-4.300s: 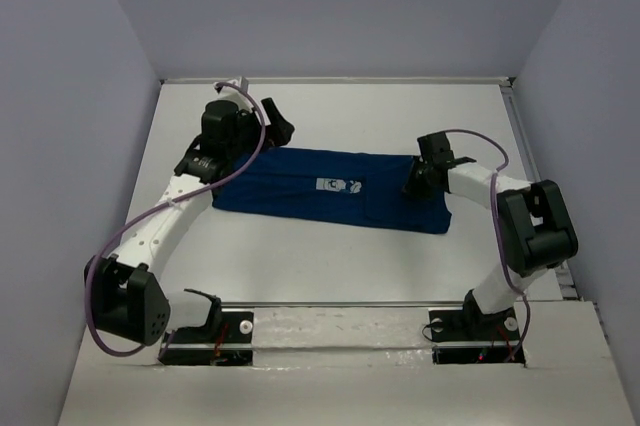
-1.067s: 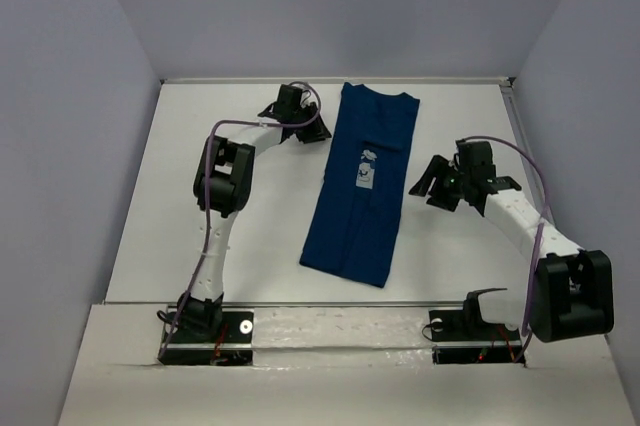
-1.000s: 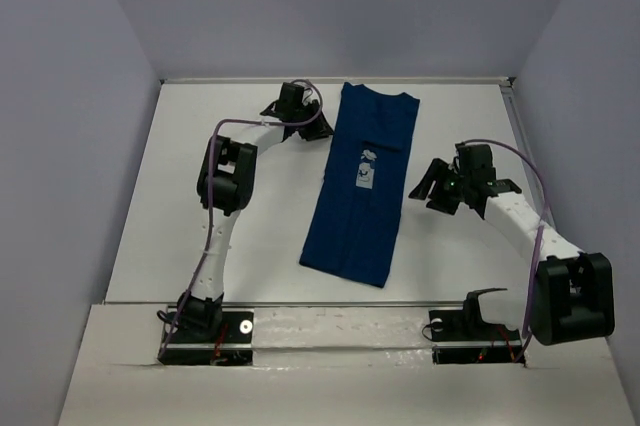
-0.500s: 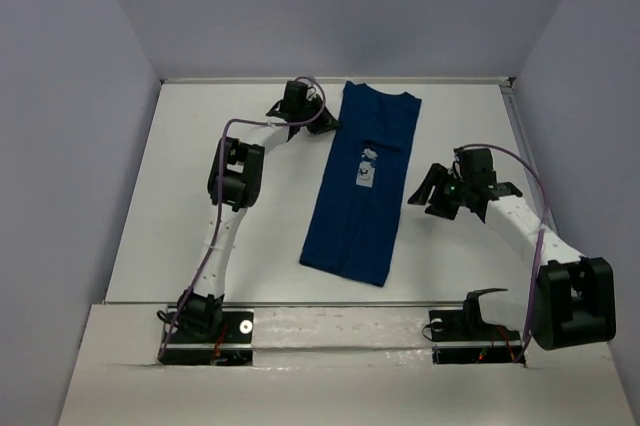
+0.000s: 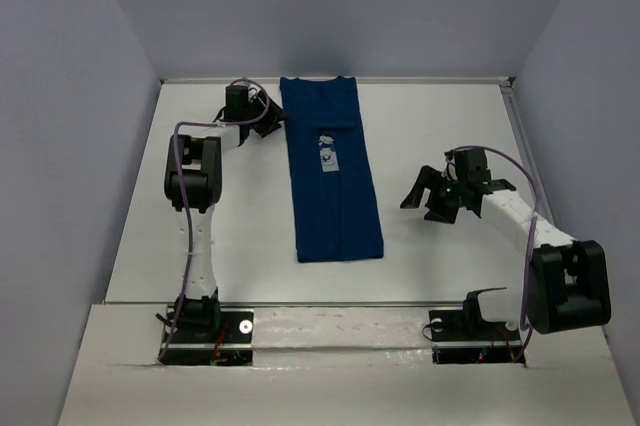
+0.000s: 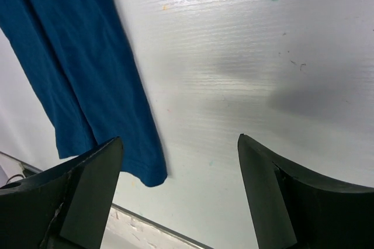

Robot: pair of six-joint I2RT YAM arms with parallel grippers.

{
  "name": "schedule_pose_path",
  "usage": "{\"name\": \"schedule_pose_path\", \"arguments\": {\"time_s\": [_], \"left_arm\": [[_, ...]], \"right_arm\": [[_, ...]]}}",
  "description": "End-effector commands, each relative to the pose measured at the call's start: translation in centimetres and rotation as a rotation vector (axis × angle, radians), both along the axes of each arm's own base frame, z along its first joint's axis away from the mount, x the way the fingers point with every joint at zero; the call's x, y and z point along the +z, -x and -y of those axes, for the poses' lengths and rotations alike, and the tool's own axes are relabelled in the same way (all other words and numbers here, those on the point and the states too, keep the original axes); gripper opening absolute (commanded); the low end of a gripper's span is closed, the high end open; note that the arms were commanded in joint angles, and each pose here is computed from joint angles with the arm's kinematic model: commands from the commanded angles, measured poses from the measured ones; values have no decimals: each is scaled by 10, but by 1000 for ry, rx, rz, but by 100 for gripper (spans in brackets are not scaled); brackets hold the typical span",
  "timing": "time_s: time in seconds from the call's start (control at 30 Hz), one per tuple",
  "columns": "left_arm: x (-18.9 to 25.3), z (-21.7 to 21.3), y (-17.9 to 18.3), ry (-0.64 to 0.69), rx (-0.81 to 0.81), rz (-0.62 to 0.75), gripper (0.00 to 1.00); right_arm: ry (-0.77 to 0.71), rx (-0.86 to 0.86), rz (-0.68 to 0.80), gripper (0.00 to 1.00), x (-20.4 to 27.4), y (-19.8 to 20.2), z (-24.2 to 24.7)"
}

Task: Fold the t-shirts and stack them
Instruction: Rotate the tshirt 90 degrees, then grab the bottom of the folded rectangular tshirt with both arms

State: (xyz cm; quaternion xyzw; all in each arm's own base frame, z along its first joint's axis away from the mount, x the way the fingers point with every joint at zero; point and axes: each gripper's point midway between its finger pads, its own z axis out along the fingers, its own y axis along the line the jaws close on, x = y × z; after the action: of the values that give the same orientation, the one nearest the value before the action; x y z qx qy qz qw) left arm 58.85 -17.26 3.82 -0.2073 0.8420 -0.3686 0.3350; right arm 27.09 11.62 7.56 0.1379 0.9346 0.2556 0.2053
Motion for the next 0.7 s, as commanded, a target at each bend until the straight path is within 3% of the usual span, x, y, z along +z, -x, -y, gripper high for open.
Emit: {"name": "schedule_pose_path", "arguments": {"time_s": [0.0,0.13,0.17,0.23,0.27,0.3,0.33,0.37,0.5,0.6,0.67], "left_arm": [[40,-11,33,-83,-33,79,63],[30,-33,97,-176,-42,-17,62],[27,-40,126,-217,-51,-37,61],[18,-45,167,-233,-67,-102,58],[14,-44,203,-240,-92,-133,57],[7,-44,225,-250,-109,-167,57],[17,-42,245,-255,-117,-165,57],[-3,-39,283,-266,-150,-240,57],[-17,-28,362,-238,-205,-366,57],[-18,-1,404,-145,-270,-423,57],[-23,6,421,-124,-297,-467,57]], "right_arm": [[-39,58,54,86,15,-3,-9],[-65,64,36,78,6,16,-19],[-90,78,62,62,10,19,-26],[-130,74,38,46,3,29,-35],[-149,100,27,32,-6,39,-44],[-171,98,2,26,-11,45,-51],[-180,117,-25,25,-18,54,-57],[-185,141,-35,28,-21,58,-65],[-231,154,-62,58,-27,69,-88],[-232,133,-64,66,-33,73,-86],[-240,135,-83,66,-38,77,-87]]}}
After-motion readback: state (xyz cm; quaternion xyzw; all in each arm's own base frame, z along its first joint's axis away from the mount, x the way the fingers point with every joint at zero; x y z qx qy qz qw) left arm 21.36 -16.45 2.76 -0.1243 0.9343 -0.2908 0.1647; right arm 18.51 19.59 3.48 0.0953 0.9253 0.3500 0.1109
